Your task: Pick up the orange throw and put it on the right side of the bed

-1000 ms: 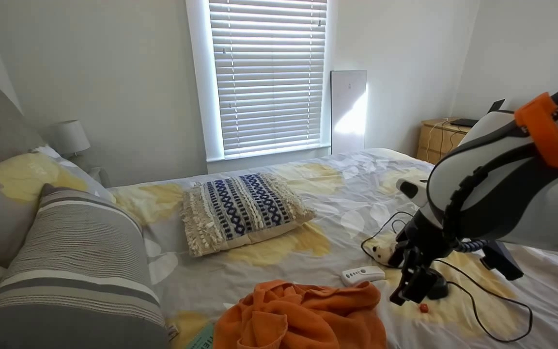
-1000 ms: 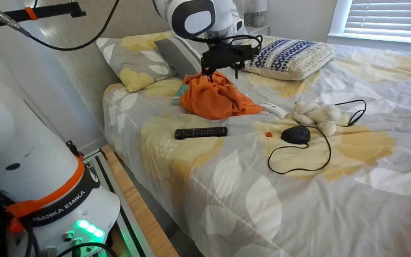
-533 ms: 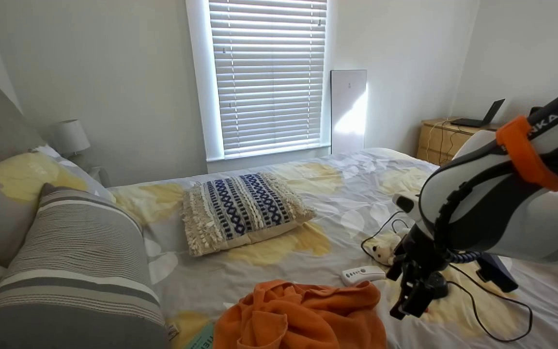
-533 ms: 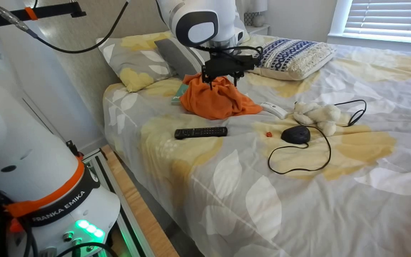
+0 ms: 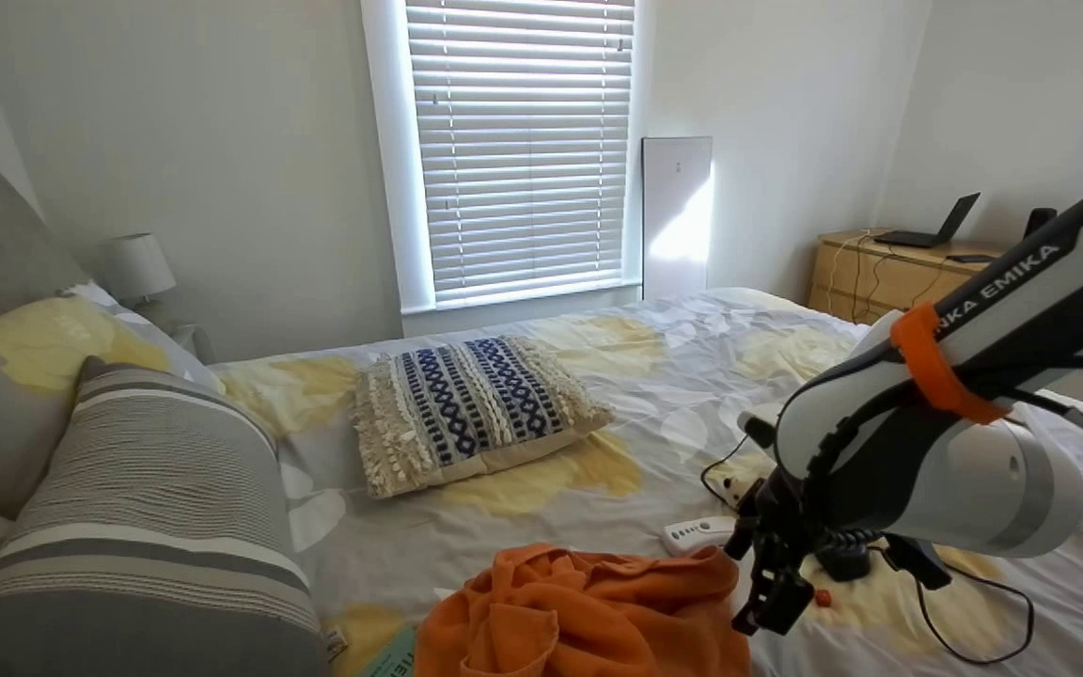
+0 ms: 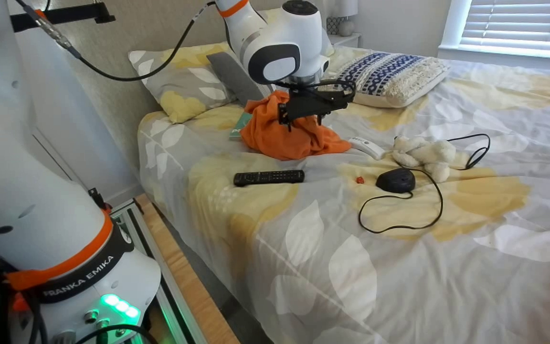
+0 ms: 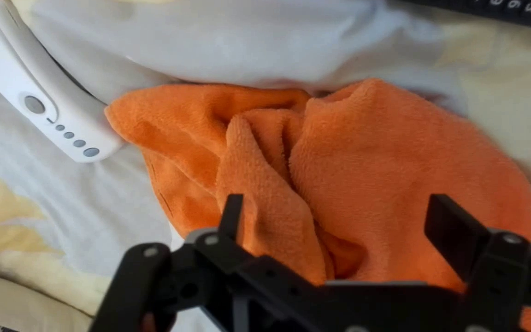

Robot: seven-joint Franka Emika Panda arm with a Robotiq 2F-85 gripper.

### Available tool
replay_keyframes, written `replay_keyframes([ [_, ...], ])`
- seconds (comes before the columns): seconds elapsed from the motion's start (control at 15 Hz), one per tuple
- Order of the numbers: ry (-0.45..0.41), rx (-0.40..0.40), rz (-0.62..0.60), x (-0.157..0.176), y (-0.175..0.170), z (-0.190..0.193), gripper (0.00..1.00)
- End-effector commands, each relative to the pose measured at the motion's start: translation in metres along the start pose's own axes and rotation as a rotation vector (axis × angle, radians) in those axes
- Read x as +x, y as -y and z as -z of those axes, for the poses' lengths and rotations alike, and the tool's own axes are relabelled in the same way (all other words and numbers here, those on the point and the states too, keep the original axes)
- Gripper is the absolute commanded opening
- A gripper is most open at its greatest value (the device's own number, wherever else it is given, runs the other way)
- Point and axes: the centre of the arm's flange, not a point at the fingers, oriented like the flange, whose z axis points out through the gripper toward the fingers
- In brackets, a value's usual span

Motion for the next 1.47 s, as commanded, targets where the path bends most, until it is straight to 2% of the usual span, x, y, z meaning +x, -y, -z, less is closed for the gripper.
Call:
replay_keyframes([
  [0.0, -0.041, -0.004, 0.076, 0.0, -0.009, -0.03, 1.0],
  [0.2, -0.068, -0.003, 0.126, 0.004, -0.008, -0.049, 1.0],
  [0.27, -0.073, -0.001, 0.143, 0.004, -0.009, -0.054, 0.92],
  [0.33, -0.077, 0.0, 0.16, 0.004, -0.009, -0.06, 0.75],
  [0.93, -0.125, 0.044, 0.221, -0.003, -0.01, -0.096, 0.05],
  [1.07, -0.127, 0.057, 0.207, 0.0, -0.01, -0.09, 0.0],
  [1.2, -0.126, 0.051, 0.203, 0.011, -0.014, -0.075, 0.02],
  [1.4, -0.137, -0.025, 0.275, 0.042, -0.026, -0.036, 0.03],
])
